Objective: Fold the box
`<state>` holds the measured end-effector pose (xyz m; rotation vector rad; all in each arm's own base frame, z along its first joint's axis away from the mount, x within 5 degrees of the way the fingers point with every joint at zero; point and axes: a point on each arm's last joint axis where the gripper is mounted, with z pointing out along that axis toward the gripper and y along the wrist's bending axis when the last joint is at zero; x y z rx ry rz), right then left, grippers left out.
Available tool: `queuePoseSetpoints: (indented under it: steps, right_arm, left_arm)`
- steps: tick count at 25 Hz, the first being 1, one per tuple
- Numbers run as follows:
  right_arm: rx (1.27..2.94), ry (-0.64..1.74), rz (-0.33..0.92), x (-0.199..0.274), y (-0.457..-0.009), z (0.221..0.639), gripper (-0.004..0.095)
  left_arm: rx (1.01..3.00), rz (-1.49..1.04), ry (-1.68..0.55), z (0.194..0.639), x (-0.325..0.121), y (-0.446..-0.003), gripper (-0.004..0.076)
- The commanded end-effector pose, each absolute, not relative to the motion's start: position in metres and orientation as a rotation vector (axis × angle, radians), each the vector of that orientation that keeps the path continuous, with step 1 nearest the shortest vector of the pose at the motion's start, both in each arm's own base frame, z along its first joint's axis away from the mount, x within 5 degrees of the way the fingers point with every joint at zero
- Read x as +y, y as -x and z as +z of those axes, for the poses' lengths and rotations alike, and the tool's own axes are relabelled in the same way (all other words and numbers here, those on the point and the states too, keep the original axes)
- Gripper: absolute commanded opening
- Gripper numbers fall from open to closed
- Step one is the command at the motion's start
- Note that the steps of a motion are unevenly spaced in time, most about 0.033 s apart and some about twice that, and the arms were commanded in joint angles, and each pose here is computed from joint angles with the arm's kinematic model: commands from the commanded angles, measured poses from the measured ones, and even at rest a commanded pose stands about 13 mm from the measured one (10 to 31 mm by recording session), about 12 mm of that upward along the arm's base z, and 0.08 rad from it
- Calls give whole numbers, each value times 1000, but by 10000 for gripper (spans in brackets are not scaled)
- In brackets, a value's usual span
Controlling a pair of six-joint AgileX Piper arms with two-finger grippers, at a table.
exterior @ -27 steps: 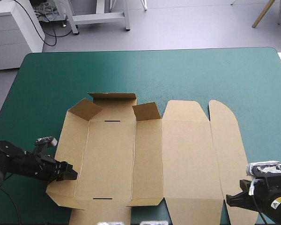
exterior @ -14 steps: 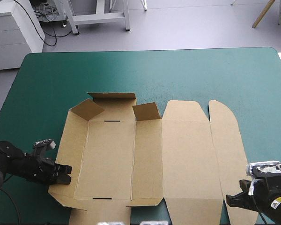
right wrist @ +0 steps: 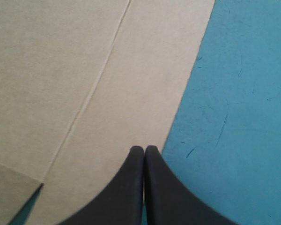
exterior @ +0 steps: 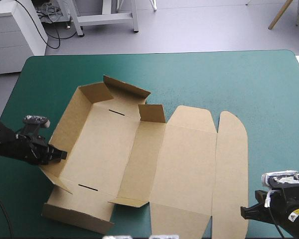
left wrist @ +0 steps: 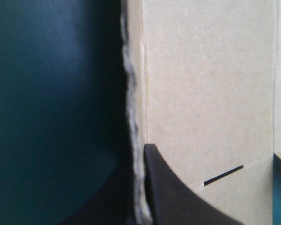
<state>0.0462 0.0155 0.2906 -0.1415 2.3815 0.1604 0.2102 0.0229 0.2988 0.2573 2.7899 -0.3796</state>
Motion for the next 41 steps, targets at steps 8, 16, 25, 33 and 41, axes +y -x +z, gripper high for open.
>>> queuePoseSetpoints:
  steps: [8,16,25,33,41]
  right_arm:
    - [2312,146,155,16,-50,301,-19]
    - [2320,148,157,16,-50,300,-19]
    - [2322,149,157,16,-50,300,-19]
    - [2322,149,157,16,-50,300,-19]
    - [2321,153,147,15,-50,300,-19]
  left_arm:
    - [2434,142,-840,394,-51,-248,-10]
    - [2020,400,-1225,407,-136,-260,-10]
    - [1609,366,-1531,410,-212,-227,-10]
    - [1472,343,-1604,417,-220,-221,-10]
    - [1295,698,-1512,386,-262,-221,-10]
